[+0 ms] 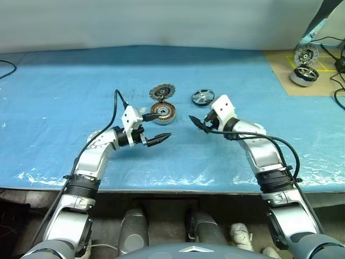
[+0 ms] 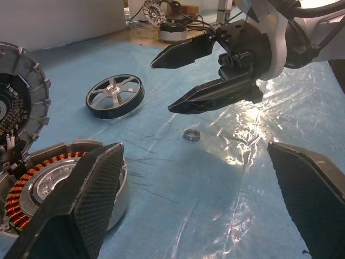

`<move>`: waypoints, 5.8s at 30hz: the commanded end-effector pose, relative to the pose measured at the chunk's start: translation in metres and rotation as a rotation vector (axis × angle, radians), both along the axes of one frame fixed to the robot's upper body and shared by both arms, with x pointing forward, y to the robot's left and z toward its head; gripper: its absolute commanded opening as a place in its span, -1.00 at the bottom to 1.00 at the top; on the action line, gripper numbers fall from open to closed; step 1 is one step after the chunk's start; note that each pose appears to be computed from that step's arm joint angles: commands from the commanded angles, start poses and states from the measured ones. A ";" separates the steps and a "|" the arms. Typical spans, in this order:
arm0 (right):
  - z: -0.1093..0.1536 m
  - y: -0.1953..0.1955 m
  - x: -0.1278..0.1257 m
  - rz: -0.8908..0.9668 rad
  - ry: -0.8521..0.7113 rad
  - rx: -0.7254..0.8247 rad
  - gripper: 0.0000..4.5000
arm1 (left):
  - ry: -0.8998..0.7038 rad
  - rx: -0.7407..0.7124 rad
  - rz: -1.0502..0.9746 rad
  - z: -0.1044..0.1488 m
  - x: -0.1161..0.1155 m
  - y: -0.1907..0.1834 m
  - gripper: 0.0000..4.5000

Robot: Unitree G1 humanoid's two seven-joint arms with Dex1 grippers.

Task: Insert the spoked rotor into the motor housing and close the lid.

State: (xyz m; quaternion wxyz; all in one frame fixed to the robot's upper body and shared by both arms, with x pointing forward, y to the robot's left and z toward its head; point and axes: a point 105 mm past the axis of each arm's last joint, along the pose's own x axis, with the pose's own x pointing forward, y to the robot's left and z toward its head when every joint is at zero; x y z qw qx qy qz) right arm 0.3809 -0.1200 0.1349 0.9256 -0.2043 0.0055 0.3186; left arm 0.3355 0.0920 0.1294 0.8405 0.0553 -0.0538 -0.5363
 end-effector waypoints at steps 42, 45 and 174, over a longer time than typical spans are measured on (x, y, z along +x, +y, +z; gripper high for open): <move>0.030 0.106 -0.008 0.613 0.010 -0.189 1.00 | -0.036 -0.024 0.270 0.014 0.012 0.075 0.99; 0.017 0.123 -0.003 0.662 0.075 -0.227 1.00 | -0.031 -0.029 0.269 0.010 0.009 0.071 0.99; -0.041 -0.033 -0.027 -0.124 0.285 0.174 0.85 | 0.008 0.016 -0.048 -0.003 -0.018 -0.006 1.00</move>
